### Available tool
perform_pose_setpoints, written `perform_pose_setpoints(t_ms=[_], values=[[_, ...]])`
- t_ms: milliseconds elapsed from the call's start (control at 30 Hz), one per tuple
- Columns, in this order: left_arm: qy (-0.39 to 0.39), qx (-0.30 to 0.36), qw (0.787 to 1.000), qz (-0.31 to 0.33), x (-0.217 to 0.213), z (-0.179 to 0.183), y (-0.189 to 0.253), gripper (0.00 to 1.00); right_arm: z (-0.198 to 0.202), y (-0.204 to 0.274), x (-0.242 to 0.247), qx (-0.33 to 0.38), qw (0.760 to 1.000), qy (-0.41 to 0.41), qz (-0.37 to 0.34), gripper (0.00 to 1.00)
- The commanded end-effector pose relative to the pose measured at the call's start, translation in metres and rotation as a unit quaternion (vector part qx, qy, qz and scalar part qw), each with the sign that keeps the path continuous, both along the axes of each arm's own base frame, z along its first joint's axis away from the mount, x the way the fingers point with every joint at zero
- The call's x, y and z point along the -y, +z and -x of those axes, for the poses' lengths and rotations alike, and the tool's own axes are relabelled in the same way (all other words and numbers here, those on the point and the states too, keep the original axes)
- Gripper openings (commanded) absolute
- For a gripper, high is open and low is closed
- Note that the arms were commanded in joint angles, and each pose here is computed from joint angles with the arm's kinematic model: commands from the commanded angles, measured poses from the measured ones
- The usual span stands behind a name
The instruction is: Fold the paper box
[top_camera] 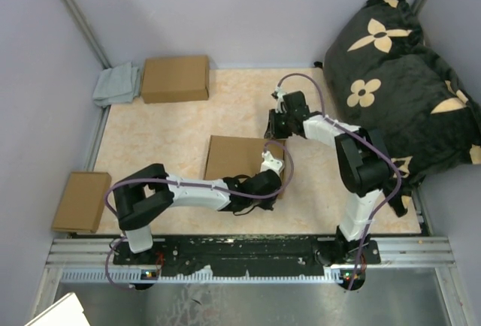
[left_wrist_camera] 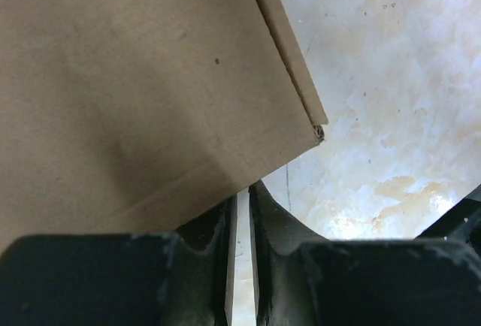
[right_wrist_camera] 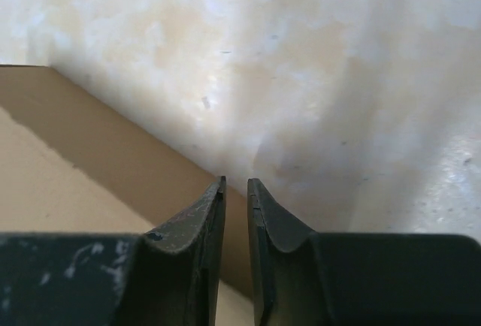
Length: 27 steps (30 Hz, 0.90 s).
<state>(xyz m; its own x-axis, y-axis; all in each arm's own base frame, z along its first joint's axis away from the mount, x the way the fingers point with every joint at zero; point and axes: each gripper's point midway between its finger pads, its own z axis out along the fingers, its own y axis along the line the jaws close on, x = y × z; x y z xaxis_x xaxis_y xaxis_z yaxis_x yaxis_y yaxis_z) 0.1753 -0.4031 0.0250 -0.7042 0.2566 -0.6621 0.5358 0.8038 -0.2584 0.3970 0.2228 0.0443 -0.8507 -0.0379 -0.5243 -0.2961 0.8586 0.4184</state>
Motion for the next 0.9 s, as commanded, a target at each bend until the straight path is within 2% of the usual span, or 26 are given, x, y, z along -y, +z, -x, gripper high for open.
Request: perform_pose_setpoints(t_ms=[0, 133, 233, 400, 633, 767, 867], values=[[0.107, 0.064, 0.992, 0.019, 0.000, -0.049, 0.016, 0.18, 0.063, 0.001, -0.026, -0.034, 0.998, 0.052, -0.021, 0.20], [0.127, 0.074, 0.989, 0.009, 0.003, -0.058, 0.015, 0.19, 0.076, -0.005, -0.025, -0.041, 0.997, 0.054, -0.020, 0.20], [0.108, 0.067, 0.992, 0.014, 0.010, -0.054, 0.023, 0.22, 0.072, -0.001, -0.017, -0.027, 0.999, 0.046, 0.002, 0.21], [0.103, 0.089, 0.991, 0.014, -0.001, -0.048, 0.054, 0.46, 0.052, 0.042, -0.008, 0.036, 0.999, 0.025, 0.025, 0.24], [0.089, 0.112, 0.990, 0.016, -0.016, -0.044, 0.107, 0.57, 0.026, 0.108, 0.012, 0.119, 0.991, -0.023, 0.061, 0.30], [0.093, 0.122, 0.988, 0.020, -0.030, -0.041, 0.136, 0.59, 0.024, 0.136, 0.025, 0.156, 0.984, -0.055, 0.068, 0.50], [0.124, 0.153, 0.980, 0.002, -0.059, -0.048, 0.156, 0.65, 0.029, 0.155, 0.041, 0.184, 0.976, -0.085, 0.077, 0.92]])
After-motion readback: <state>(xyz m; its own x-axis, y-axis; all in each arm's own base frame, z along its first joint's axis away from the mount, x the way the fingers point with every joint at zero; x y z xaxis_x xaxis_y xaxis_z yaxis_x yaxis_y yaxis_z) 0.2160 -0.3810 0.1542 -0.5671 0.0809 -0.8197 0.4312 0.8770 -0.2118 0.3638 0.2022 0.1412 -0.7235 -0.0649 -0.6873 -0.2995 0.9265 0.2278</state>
